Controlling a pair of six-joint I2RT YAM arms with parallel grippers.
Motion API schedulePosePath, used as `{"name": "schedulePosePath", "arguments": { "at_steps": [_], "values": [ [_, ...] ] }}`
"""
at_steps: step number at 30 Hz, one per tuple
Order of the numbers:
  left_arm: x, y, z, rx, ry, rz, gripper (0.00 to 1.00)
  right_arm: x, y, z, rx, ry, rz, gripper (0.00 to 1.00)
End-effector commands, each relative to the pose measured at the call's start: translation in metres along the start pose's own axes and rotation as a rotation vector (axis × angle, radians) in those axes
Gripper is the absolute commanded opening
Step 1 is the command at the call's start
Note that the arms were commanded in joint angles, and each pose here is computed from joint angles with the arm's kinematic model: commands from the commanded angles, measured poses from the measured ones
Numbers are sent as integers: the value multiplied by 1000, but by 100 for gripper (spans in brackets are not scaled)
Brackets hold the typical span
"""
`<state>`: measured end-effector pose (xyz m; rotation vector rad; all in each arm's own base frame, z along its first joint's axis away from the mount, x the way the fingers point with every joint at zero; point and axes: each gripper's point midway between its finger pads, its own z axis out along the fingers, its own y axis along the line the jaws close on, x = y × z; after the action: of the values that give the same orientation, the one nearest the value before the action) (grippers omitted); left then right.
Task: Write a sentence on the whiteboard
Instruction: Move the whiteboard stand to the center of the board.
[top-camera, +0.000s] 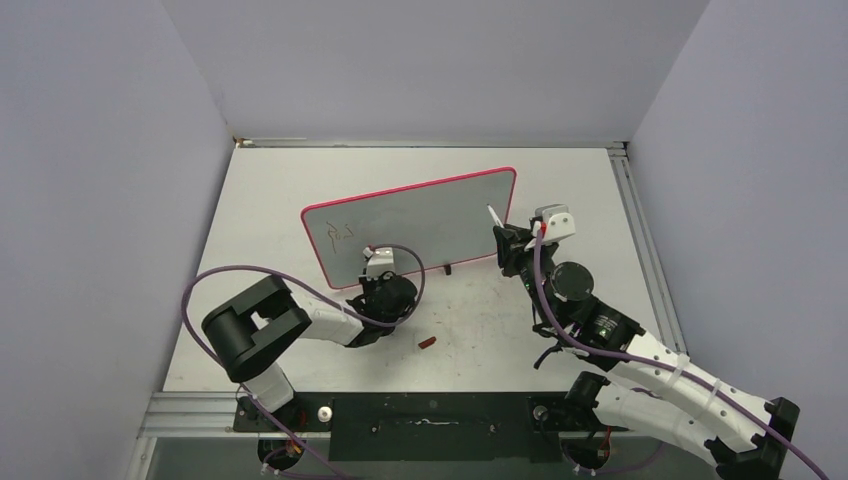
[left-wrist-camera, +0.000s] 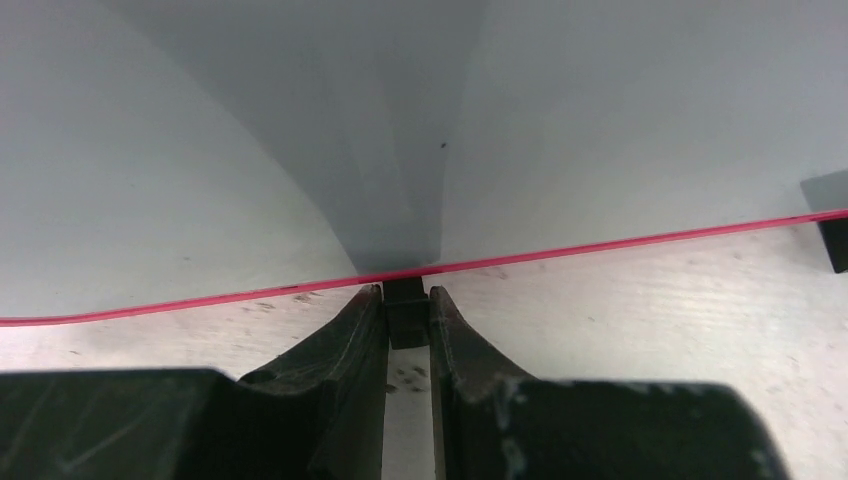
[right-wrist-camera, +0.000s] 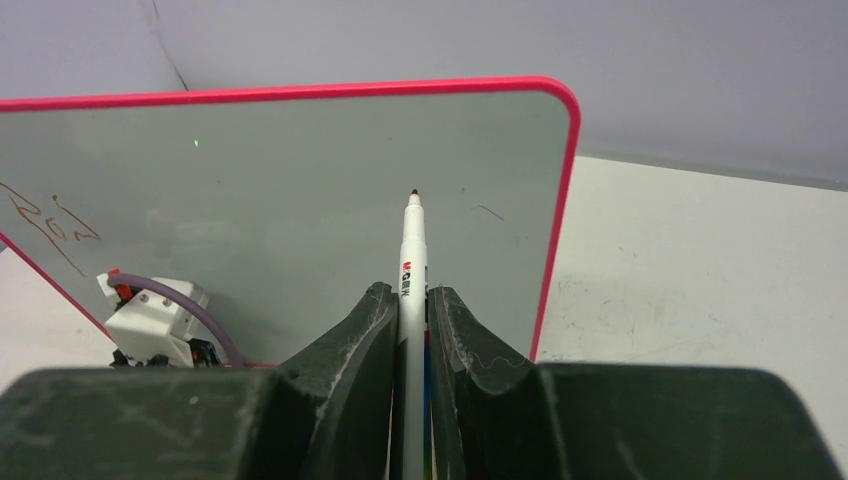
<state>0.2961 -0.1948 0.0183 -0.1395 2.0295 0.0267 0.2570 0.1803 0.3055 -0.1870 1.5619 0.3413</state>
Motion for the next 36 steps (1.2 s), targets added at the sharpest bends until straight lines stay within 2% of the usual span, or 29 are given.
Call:
{"name": "schedulePosePath", "arguments": {
  "at_steps": [1, 6, 8, 11, 14, 22, 24, 27, 32, 36],
  "values": [
    [1, -63, -16, 184, 60, -91, 3, -14, -5, -2, 18, -52, 43, 5],
    [7, -89, -28, 258, 97, -111, 7, -18, -6, -6, 13, -61, 49, 5],
    [11, -93, -32, 280, 115, -115, 16, -21, -3, -9, -13, -72, 53, 5],
    [7, -93, -42, 320, 122, -136, 37, -30, 6, -17, -96, -111, 58, 5],
    [3, -88, -55, 366, 118, -145, 52, -36, 10, -24, -146, -151, 70, 5],
    [1, -79, -102, 533, 211, -87, 66, -50, 17, -37, -220, -199, 74, 5],
    [-13, -82, -125, 625, 226, -65, 68, -51, 20, -37, -233, -197, 71, 5],
    [-30, -79, -157, 740, 273, 50, 70, -51, 22, -38, -245, -192, 74, 5],
    [-102, -68, -210, 899, 268, 209, 72, -48, 21, -40, -246, -162, 71, 5],
    [-171, -42, -231, 920, 219, 291, 72, -41, 27, -41, -277, -127, 76, 5]
  ]
}}
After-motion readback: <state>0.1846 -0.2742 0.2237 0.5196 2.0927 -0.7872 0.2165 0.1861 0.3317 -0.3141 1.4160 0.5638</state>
